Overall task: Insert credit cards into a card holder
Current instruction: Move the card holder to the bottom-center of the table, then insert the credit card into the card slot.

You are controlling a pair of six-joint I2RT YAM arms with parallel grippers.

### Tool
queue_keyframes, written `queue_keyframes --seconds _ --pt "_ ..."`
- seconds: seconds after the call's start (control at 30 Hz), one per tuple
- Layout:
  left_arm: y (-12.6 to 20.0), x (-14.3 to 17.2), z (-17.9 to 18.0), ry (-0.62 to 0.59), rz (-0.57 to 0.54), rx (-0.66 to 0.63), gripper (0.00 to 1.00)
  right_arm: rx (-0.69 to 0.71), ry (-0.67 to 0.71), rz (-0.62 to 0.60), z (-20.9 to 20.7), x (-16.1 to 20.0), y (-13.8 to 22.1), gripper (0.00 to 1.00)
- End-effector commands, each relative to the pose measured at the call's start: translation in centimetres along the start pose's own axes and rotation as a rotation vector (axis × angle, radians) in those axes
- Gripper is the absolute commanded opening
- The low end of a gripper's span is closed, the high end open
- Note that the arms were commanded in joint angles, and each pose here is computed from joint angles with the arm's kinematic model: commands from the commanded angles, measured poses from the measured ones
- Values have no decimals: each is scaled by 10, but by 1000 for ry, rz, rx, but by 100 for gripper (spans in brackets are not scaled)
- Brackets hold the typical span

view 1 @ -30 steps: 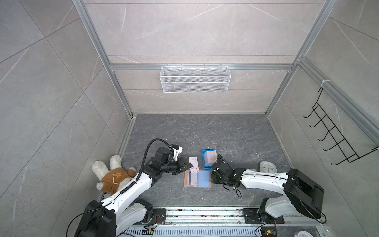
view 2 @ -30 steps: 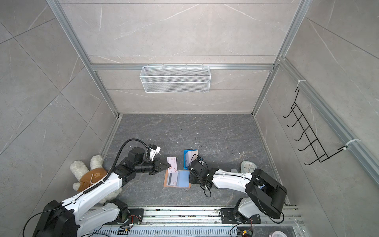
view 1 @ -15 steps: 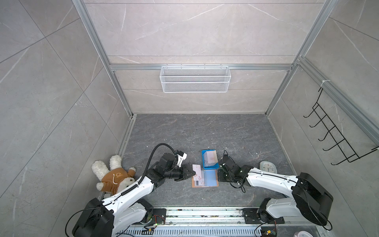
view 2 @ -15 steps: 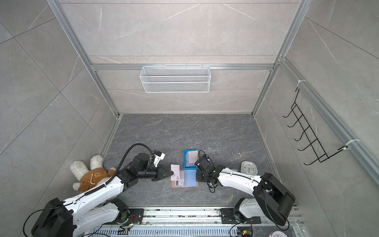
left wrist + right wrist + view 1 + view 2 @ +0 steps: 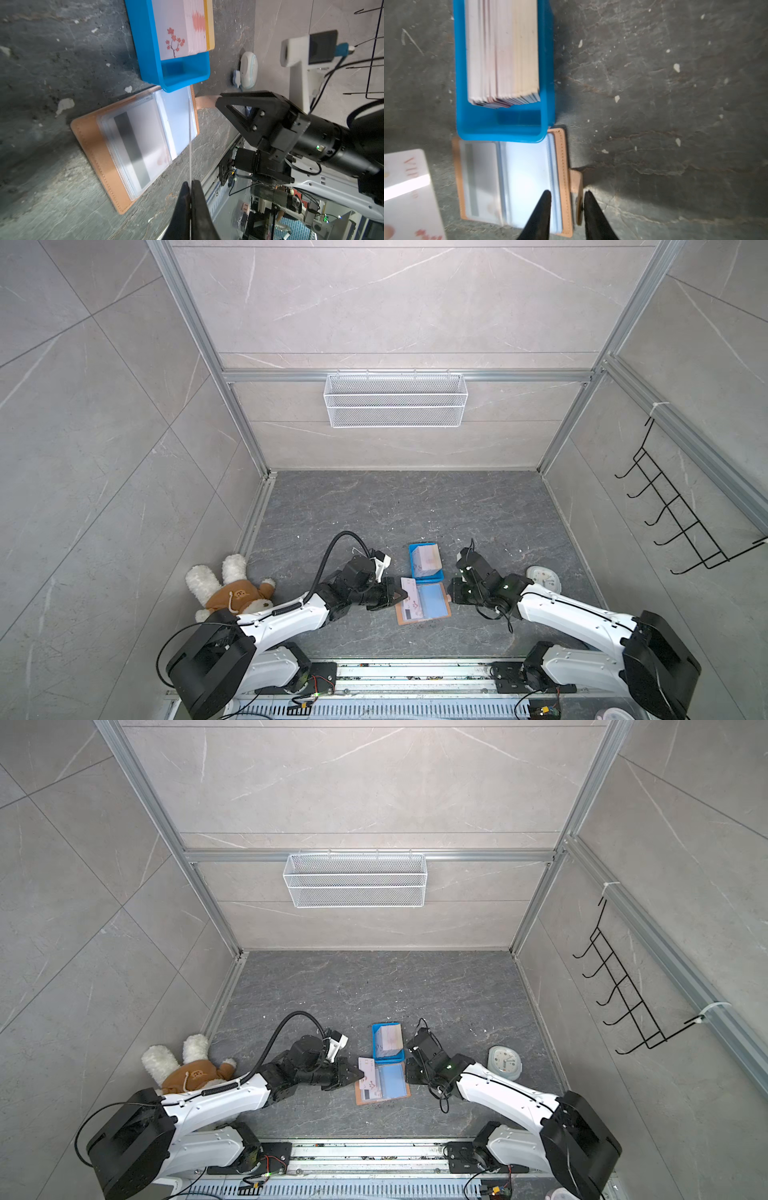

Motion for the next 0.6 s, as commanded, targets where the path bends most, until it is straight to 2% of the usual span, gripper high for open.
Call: queue_keyframes --seconds 0.0,0.07,0.2,0.37,0.57 --pt "-4 -8 -8 -4 -49 41 0 -36 -23 31 -1 12 8 29" --pt "-6 -9 -6 1 -55 38 0 -88 -24 15 8 11 14 28" --pt "-11 -9 -5 -5 -69 33 0 -98 0 7 12 13 17 25" --pt "-21 -6 -1 -11 -57 14 0 -135 15 56 19 20 5 21" --pt "-26 -4 7 7 -55 -3 0 -54 -3 115 9 29 -14 18"
Point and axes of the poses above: each gripper's point midway between its finger pads, its own y axis back along the fingers, its own z axis along the line the jaws close on, x = y × z, the point moved 4 cm from there along y, back along the fingers, and after that the axes turned 1 degree about y, right-handed, at the moved point
